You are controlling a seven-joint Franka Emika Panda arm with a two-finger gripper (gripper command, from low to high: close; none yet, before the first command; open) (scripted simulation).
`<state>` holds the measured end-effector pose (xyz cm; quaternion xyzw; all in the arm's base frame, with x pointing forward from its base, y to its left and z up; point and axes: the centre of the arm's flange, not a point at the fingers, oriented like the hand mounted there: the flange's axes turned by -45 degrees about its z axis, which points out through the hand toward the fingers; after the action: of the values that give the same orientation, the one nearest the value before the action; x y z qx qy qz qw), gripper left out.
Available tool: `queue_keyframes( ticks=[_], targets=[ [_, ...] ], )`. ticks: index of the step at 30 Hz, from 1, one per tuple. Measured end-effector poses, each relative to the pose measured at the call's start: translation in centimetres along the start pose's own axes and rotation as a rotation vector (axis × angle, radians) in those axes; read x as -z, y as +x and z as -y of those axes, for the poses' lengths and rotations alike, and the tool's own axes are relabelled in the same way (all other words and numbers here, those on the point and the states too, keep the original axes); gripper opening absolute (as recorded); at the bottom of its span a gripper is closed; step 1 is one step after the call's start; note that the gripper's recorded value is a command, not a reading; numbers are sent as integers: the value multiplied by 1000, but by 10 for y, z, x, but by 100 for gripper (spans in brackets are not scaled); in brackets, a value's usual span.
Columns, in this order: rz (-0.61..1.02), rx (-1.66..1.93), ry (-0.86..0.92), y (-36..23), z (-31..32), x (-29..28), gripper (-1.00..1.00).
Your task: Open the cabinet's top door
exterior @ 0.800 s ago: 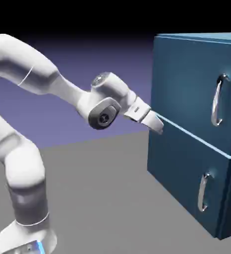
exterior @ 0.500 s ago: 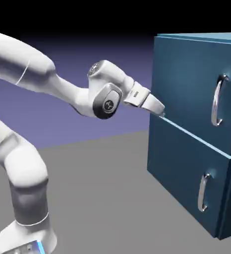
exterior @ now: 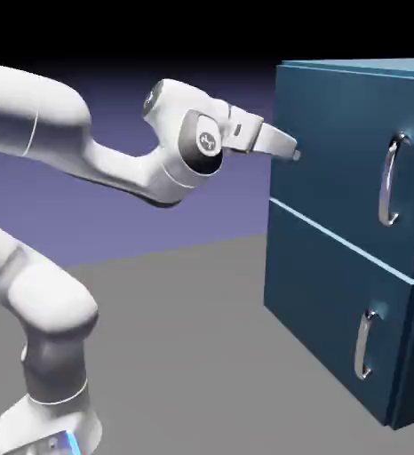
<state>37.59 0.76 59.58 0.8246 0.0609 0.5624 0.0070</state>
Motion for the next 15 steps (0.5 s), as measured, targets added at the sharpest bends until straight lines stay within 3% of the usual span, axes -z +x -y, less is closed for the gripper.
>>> queue_keyframes(
  ticks=[15],
  targets=[
    [-198, -22, -15, 12, -51, 14, 0]
  ],
)
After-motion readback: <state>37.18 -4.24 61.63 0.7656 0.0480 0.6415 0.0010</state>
